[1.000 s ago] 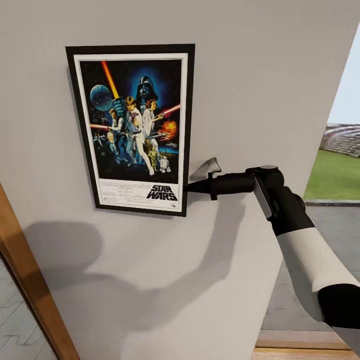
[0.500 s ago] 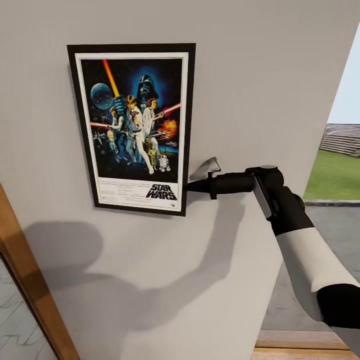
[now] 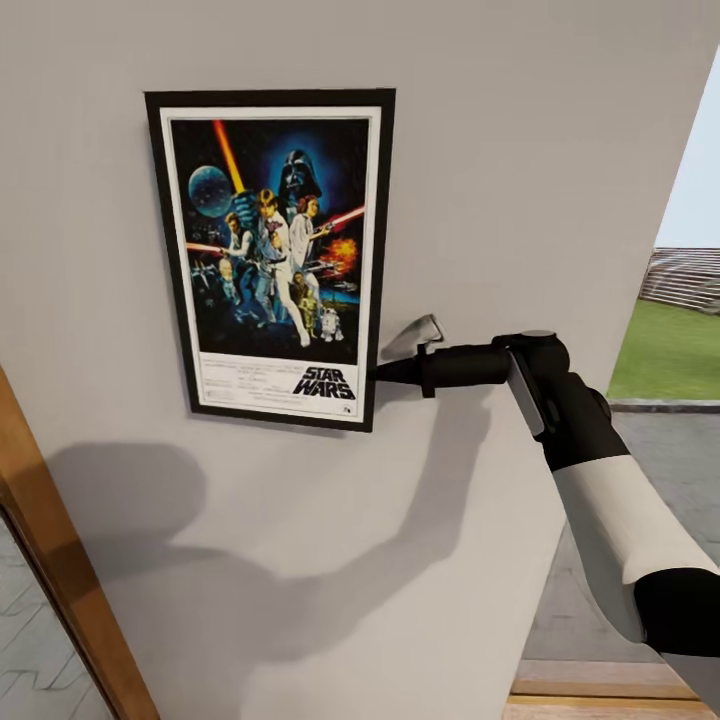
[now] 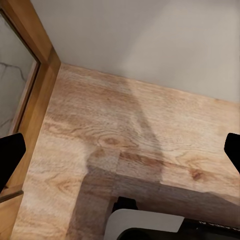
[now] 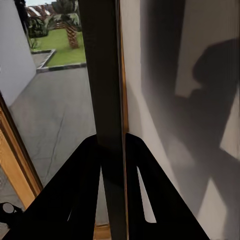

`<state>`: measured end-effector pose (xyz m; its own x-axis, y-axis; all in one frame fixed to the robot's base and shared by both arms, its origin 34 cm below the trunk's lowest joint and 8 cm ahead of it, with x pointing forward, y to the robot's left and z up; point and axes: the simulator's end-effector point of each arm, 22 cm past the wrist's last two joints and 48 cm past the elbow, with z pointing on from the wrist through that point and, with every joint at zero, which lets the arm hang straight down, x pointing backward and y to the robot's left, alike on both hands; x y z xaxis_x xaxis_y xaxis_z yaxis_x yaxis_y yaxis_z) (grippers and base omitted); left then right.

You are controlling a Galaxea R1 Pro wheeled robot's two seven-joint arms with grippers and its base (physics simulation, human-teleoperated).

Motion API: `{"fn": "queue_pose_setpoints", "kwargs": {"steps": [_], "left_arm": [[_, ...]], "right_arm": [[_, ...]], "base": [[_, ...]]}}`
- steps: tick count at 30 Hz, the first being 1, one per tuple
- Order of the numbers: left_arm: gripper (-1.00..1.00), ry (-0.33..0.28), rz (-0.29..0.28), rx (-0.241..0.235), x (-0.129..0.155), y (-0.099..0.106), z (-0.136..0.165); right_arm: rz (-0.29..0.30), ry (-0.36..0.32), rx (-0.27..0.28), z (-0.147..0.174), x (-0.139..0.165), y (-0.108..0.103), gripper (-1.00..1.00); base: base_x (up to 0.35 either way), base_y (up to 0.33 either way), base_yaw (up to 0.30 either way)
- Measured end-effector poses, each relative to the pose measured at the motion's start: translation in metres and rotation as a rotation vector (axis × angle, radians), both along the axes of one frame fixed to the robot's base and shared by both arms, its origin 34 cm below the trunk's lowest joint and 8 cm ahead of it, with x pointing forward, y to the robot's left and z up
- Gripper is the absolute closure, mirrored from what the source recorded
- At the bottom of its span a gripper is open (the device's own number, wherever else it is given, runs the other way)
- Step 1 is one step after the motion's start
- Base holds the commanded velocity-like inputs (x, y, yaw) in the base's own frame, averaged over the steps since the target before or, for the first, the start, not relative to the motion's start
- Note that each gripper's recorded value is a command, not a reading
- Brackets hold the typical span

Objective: Pick up the poster from the kitchen countertop and hang it on one of the wall nails in the kitchen.

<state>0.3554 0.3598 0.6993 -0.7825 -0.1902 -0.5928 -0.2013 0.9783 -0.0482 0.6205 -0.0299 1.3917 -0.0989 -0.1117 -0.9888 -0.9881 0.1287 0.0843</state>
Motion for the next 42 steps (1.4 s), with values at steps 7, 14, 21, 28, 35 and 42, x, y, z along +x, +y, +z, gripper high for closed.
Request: {"fn": "queue_pose_setpoints", "kwargs": {"steps": [7,14,21,28,35,42], "left_arm": [[-1.00,0.000,0.000,0.000,0.000,0.000,0.000],[-1.00,0.000,0.000,0.000,0.000,0.000,0.000],[-1.00,0.000,0.000,0.000,0.000,0.000,0.000],[-1.00,-0.001,0.000,0.000,0.000,0.000,0.000],[-1.00,-0.001,0.000,0.000,0.000,0.000,0.000],[-1.00,-0.001,0.000,0.000,0.000,0.000,0.000]], "right_arm": [[-0.003,0.011,0.002,0.000,0.000,-0.001,1.00],[-0.006,0.015,0.001,-0.001,0.001,-0.001,1.00],[0.155,-0.044,-0.045,-0.022,-0.027,0.016,1.00],[0.018,0.068,0.060,0.005,0.000,-0.013,-1.00],[0.017,0.060,0.093,0.014,0.001,-0.021,-1.00],[0.013,0.080,0.095,0.015,0.000,-0.021,-1.00]], "base": [[0.000,0.000,0.000],[0.000,0.000,0.000],[0.000,0.000,0.000],[0.000,0.000,0.000],[0.000,0.000,0.000],[0.000,0.000,0.000]]}}
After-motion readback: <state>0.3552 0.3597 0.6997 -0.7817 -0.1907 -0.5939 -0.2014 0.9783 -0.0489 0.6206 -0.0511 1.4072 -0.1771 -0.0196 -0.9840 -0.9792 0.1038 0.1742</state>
